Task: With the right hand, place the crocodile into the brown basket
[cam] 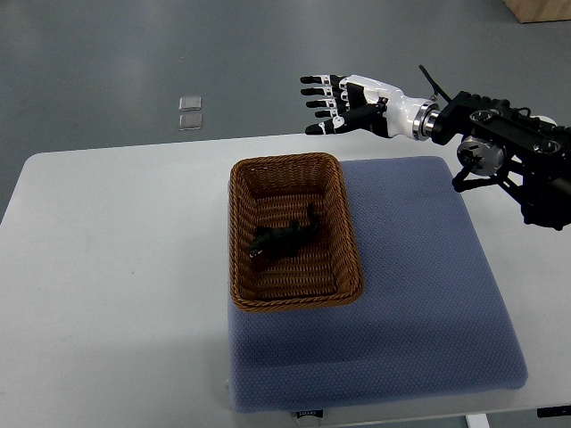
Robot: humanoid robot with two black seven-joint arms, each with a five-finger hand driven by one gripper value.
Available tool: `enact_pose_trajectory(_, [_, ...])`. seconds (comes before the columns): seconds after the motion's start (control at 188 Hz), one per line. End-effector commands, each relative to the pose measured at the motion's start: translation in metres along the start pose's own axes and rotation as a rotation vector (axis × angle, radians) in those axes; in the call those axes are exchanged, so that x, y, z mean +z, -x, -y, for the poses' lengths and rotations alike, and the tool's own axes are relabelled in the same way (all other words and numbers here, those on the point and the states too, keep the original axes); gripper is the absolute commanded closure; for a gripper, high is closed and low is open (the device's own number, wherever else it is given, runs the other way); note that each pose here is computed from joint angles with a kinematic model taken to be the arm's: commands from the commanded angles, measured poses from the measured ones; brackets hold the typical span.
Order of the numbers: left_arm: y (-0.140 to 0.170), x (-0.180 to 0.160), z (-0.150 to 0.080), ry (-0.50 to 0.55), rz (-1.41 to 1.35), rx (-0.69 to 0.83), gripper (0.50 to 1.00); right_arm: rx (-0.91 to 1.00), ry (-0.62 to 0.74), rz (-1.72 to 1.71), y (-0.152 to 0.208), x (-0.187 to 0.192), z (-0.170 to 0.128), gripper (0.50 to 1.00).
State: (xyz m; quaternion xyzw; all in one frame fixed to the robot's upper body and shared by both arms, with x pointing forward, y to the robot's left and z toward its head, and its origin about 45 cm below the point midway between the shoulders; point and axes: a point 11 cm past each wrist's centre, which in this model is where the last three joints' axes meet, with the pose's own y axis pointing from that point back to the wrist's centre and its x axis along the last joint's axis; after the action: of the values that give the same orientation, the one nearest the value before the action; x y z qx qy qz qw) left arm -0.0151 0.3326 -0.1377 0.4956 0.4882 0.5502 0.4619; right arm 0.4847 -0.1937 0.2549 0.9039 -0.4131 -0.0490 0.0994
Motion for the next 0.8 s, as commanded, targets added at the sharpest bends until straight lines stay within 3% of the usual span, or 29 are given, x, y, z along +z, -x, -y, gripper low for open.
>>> enact_pose_trajectory(0.0, [0.0,0.0,0.0,0.0,0.0,0.0,0.5,0.049,-0.004,0.125,-0.011,0.017,-0.007,0.576])
enact_pose_trajectory(0.308, [0.0,0.0,0.0,0.0,0.0,0.0,0.5,0.239,-0.046,0.474,-0.048,0.071,-0.04,0.576])
enact_pose_trajectory(0.568, [0.0,0.0,0.0,0.0,0.0,0.0,0.5,0.309,-0.059,0.482,-0.076,0.081,-0.063,0.572])
enact_pose_trajectory(0.796, [0.0,0.0,0.0,0.0,0.0,0.0,0.5,0.326,-0.043,0.482,-0.078,0.089,-0.068,0.57])
